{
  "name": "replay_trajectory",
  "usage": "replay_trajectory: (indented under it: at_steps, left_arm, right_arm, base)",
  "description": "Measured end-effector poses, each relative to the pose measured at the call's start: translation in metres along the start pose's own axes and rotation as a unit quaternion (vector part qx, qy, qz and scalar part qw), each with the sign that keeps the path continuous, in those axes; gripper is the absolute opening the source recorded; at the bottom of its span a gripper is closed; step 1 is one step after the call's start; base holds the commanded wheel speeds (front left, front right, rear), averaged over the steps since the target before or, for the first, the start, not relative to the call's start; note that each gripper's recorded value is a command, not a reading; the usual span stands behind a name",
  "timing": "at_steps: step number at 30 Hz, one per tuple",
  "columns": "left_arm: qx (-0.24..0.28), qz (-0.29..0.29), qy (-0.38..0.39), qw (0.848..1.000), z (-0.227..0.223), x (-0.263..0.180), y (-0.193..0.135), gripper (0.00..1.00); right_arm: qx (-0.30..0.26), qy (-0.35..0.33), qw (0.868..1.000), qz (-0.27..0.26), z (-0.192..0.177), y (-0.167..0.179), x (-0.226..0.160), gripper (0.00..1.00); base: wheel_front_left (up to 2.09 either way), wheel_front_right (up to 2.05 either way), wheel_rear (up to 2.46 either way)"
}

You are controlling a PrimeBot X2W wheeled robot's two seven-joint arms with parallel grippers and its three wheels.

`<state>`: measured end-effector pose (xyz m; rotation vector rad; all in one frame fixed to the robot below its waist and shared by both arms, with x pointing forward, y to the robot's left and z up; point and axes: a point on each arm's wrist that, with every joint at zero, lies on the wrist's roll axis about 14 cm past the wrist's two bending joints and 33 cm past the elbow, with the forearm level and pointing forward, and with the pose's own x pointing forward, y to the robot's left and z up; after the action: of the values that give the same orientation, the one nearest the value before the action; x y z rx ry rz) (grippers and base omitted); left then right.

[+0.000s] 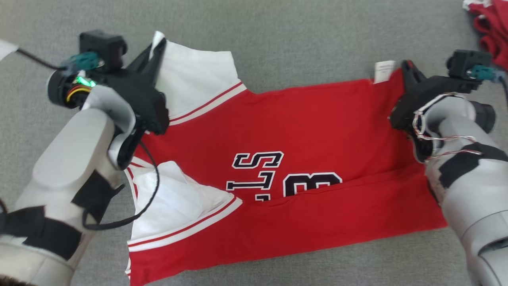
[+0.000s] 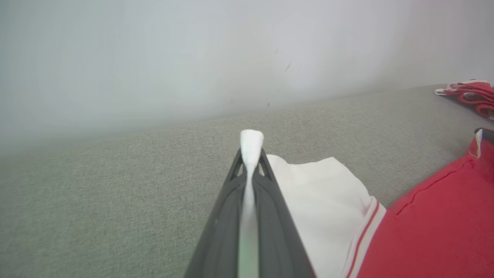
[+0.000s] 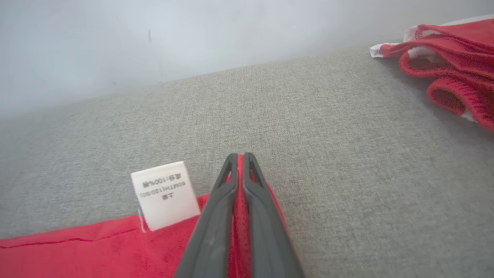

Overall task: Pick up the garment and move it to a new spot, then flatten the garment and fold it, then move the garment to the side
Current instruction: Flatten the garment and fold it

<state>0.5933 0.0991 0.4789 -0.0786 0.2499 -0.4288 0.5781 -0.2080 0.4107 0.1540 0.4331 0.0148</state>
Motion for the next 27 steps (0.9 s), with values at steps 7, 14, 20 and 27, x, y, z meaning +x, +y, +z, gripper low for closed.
replay_trajectory:
  at_steps: [7, 14, 20, 27]
  left_arm:
    - [-0.003, -0.018, -0.059, 0.998, 0.016, -0.024, -0.012, 0.0]
    - [-0.006, -0.022, -0.088, 0.996, 0.002, -0.069, -0.031, 0.0]
    - [-0.019, -0.007, -0.096, 0.995, -0.013, -0.111, -0.04, 0.0]
    - [-0.034, 0.011, -0.08, 0.996, -0.036, -0.141, -0.048, 0.0]
  right_arm:
    - [0.023, -0.069, 0.997, 0.016, 0.022, 0.01, -0.023, 0.0]
    - [0.055, -0.096, 0.994, 0.022, 0.011, -0.004, -0.057, 0.0]
    - [0.091, -0.092, 0.991, 0.039, -0.014, -0.006, -0.083, 0.0]
    - [0.111, -0.066, 0.991, 0.035, -0.044, -0.017, -0.103, 0.0]
  base:
    - [0.0, 0.0, 0.0]
    - [0.0, 0.0, 0.0]
    - [0.0, 0.0, 0.0]
    - [0.0, 0.0, 0.0]
